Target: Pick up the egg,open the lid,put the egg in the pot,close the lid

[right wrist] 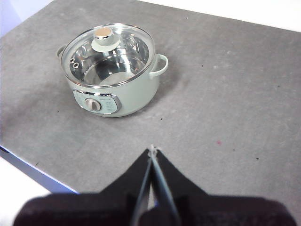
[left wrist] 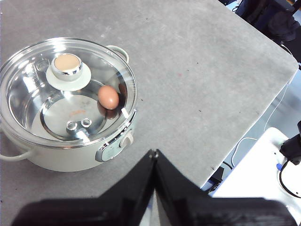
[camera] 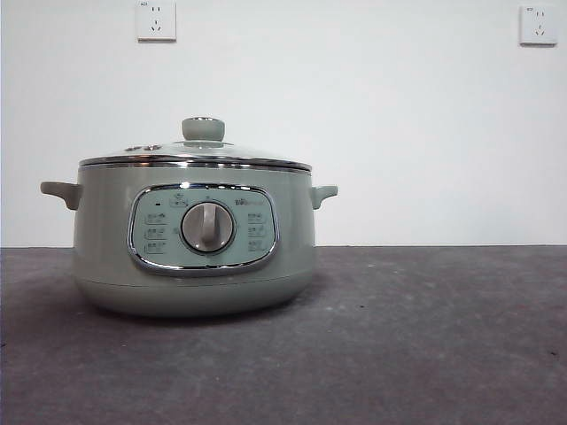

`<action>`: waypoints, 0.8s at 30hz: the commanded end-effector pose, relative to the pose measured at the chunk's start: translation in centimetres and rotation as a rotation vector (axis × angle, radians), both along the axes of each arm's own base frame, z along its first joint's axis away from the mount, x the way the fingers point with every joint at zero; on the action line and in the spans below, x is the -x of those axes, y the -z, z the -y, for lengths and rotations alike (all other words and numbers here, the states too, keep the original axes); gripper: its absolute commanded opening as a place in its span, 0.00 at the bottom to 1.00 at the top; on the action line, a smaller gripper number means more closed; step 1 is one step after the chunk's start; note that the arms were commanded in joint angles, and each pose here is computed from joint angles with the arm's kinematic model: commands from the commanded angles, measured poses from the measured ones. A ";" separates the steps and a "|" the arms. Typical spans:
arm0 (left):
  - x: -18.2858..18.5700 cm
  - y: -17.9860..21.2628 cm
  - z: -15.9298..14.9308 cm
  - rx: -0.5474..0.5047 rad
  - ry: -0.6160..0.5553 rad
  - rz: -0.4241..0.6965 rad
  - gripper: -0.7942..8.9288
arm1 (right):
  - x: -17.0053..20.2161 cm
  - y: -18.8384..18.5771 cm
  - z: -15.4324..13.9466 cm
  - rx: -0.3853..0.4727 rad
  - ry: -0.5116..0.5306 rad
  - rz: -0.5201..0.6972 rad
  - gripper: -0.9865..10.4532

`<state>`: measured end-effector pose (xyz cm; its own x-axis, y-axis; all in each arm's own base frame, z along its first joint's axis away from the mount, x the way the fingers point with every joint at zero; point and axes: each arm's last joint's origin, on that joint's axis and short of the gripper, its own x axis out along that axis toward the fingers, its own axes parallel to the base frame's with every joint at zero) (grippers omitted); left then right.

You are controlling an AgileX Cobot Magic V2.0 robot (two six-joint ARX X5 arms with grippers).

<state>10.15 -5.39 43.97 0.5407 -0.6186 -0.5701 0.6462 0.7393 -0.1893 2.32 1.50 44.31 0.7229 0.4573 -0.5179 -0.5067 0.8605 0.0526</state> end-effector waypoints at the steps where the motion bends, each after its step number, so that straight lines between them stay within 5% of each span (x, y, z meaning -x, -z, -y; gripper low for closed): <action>1: -0.2 0.1 0.1 0.001 0.005 -0.008 0.08 | -0.1 0.3 -0.1 0.005 0.016 -0.035 0.09; 16: -2.2 0.7 0.9 -0.028 -0.011 -0.061 0.08 | -0.1 0.3 -0.1 0.006 0.016 -0.036 0.09; 24: -3.1 -1.2 0.9 -0.033 -0.036 0.233 0.08 | -0.1 0.3 -0.1 0.006 0.016 -0.036 0.09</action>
